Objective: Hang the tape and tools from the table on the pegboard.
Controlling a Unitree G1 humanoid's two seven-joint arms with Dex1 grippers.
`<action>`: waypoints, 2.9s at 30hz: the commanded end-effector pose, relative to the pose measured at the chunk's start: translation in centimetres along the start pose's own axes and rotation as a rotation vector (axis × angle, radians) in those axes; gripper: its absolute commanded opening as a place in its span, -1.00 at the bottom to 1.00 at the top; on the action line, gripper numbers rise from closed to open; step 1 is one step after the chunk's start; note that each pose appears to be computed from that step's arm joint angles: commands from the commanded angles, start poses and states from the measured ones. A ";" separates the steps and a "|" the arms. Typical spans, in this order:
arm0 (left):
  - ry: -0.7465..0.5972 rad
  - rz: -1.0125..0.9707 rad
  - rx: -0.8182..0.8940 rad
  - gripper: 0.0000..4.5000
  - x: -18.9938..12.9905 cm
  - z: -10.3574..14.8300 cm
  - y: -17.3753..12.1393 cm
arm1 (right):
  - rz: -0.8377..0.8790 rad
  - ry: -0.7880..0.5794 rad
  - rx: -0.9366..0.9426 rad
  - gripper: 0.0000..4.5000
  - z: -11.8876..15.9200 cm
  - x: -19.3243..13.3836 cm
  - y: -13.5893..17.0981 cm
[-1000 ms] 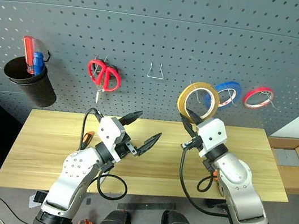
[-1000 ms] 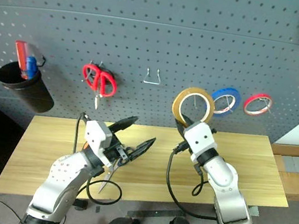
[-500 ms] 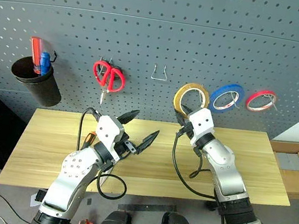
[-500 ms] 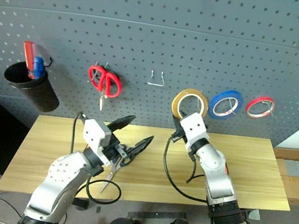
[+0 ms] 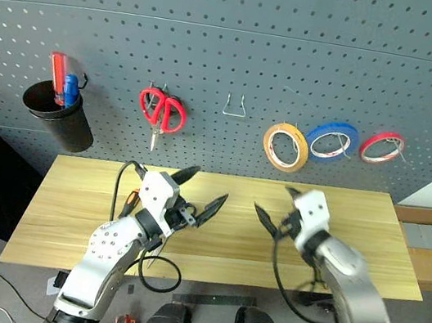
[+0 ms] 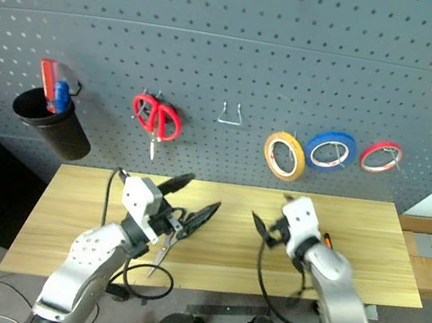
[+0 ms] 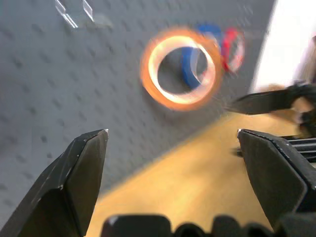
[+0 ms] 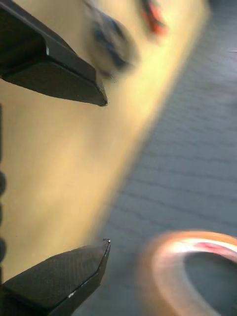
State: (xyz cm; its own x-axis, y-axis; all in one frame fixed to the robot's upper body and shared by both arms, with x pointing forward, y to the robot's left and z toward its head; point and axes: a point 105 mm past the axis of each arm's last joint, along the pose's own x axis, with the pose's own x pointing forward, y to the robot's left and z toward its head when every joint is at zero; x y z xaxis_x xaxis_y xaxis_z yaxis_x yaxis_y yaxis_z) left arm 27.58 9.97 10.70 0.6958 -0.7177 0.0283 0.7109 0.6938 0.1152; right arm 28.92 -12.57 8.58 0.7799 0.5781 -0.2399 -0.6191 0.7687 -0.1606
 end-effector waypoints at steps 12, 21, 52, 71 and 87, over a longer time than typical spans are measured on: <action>0.173 -0.283 -0.097 1.00 -1.4 -2.6 -5.4 | -0.326 0.321 0.312 0.99 -5.1 -2.3 -5.8; 0.203 -0.248 -0.101 1.00 -2.7 -2.6 -5.2 | -0.398 0.452 0.321 0.99 -7.8 -2.9 -6.0; 0.158 -0.253 -0.120 1.00 -2.4 -0.9 -5.5 | -0.479 0.596 0.383 -0.05 -11.0 -2.5 -7.6; -0.193 0.083 0.129 1.00 -0.8 6.6 2.7 | 0.596 -0.436 0.264 -0.05 14.9 -2.2 3.6; -0.389 0.203 0.264 1.00 -1.8 12.5 3.2 | 0.381 -0.734 -0.054 -0.05 25.4 3.0 2.5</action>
State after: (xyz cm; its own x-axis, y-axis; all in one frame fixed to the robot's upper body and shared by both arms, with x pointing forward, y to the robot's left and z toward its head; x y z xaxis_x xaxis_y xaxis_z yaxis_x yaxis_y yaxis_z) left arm 28.35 12.87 21.87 0.7222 -0.5799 0.3770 0.5105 0.8146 0.2753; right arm 32.50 -2.17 29.81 0.3923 0.8588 0.3296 -0.8756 0.4584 -0.1521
